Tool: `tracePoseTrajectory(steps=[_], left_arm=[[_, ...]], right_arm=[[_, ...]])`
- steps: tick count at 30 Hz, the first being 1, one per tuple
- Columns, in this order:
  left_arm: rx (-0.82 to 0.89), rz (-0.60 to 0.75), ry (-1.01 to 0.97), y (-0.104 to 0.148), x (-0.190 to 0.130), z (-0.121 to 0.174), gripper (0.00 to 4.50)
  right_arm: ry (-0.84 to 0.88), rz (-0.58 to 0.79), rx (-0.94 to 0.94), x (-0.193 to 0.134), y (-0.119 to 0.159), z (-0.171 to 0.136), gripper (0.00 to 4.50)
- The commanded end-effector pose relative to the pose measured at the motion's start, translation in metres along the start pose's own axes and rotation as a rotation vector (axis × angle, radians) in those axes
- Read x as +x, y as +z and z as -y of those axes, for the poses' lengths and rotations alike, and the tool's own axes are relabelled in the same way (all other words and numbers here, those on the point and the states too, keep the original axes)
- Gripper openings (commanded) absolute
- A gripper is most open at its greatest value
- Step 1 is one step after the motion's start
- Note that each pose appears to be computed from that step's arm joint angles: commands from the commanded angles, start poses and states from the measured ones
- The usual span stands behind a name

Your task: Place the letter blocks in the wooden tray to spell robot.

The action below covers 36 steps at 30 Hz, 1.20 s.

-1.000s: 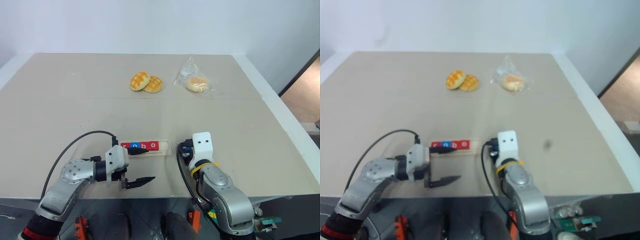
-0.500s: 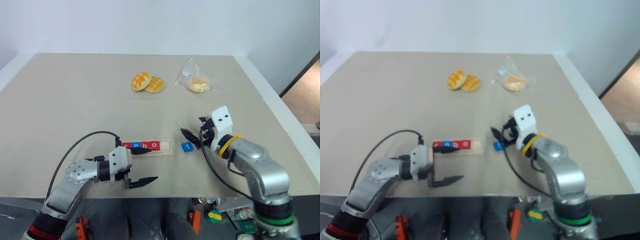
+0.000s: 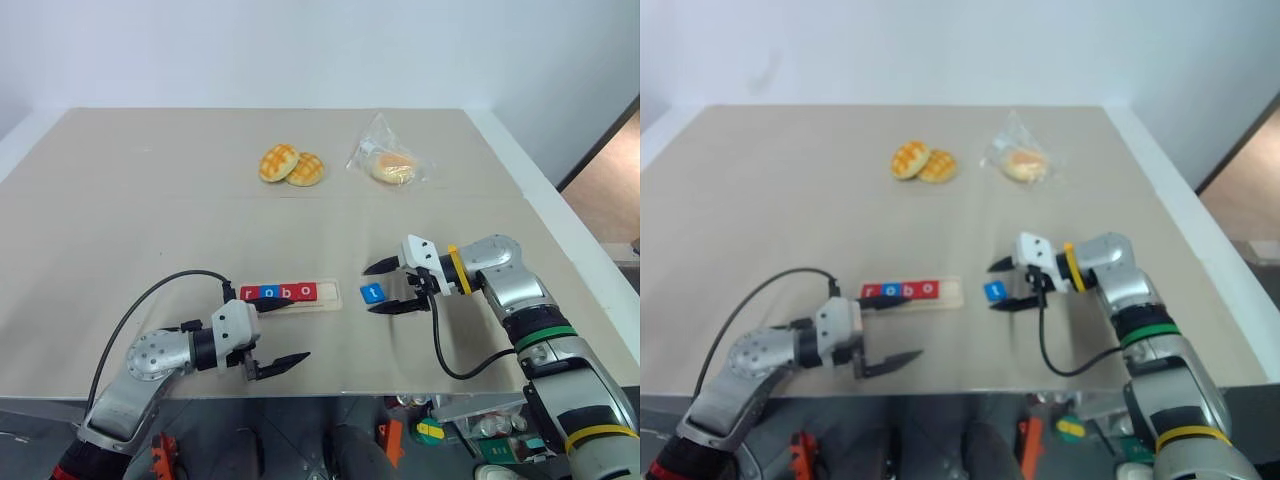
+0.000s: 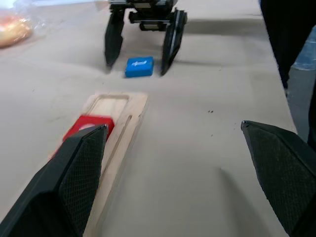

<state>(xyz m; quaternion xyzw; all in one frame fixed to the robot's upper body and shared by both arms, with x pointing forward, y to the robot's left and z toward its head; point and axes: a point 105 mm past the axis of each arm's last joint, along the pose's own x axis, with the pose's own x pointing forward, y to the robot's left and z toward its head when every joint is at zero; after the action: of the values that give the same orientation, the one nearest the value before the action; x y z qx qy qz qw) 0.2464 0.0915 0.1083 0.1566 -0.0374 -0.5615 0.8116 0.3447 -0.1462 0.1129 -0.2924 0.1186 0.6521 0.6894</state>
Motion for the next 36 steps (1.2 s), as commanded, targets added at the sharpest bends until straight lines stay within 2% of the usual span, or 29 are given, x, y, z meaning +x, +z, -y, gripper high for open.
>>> tracePoseTrajectory(steps=[1, 6, 10, 22, 26, 27, 28, 29, 30, 31, 36], left_arm=[[0.055, 0.014, 0.043, 0.012, -0.007, -0.002, 4.50], [0.060, 0.004, 0.050, 0.012, -0.009, 0.001, 4.50], [0.058, -0.002, 0.048, 0.012, -0.010, 0.004, 4.50], [0.044, -0.006, 0.025, 0.010, -0.004, 0.003, 4.50], [0.041, -0.008, 0.017, 0.010, -0.002, 0.002, 4.50], [0.040, -0.008, 0.015, 0.010, -0.002, 0.002, 4.50], [0.040, -0.009, 0.013, 0.009, -0.001, 0.002, 4.50], [0.039, -0.009, 0.011, 0.009, -0.001, 0.002, 4.50], [0.039, -0.009, 0.010, 0.009, -0.001, 0.002, 4.50], [0.039, -0.010, 0.008, 0.009, -0.001, 0.002, 4.50], [0.038, -0.016, 0.006, 0.006, -0.002, 0.000, 4.50]], right_arm=[[0.030, 0.011, -0.040, 0.004, 0.004, 0.004, 3.91], [0.013, 0.027, -0.006, 0.005, -0.001, 0.007, 3.91], [-0.036, 0.077, 0.102, 0.006, -0.003, 0.011, 3.91], [-0.037, 0.102, 0.141, 0.001, -0.003, -0.019, 3.91], [-0.056, 0.096, 0.141, -0.002, -0.003, -0.022, 2.56], [-0.064, 0.095, 0.145, -0.003, -0.003, -0.022, 2.49], [-0.070, 0.093, 0.146, -0.003, -0.003, -0.022, 2.02], [-0.077, 0.092, 0.148, -0.003, -0.004, -0.022, 1.80], [-0.085, 0.091, 0.152, -0.003, -0.004, -0.022, 1.36], [-0.092, 0.090, 0.153, -0.003, -0.005, -0.022, 1.20], [-0.103, 0.087, 0.163, -0.002, -0.005, -0.023, 1.20]])
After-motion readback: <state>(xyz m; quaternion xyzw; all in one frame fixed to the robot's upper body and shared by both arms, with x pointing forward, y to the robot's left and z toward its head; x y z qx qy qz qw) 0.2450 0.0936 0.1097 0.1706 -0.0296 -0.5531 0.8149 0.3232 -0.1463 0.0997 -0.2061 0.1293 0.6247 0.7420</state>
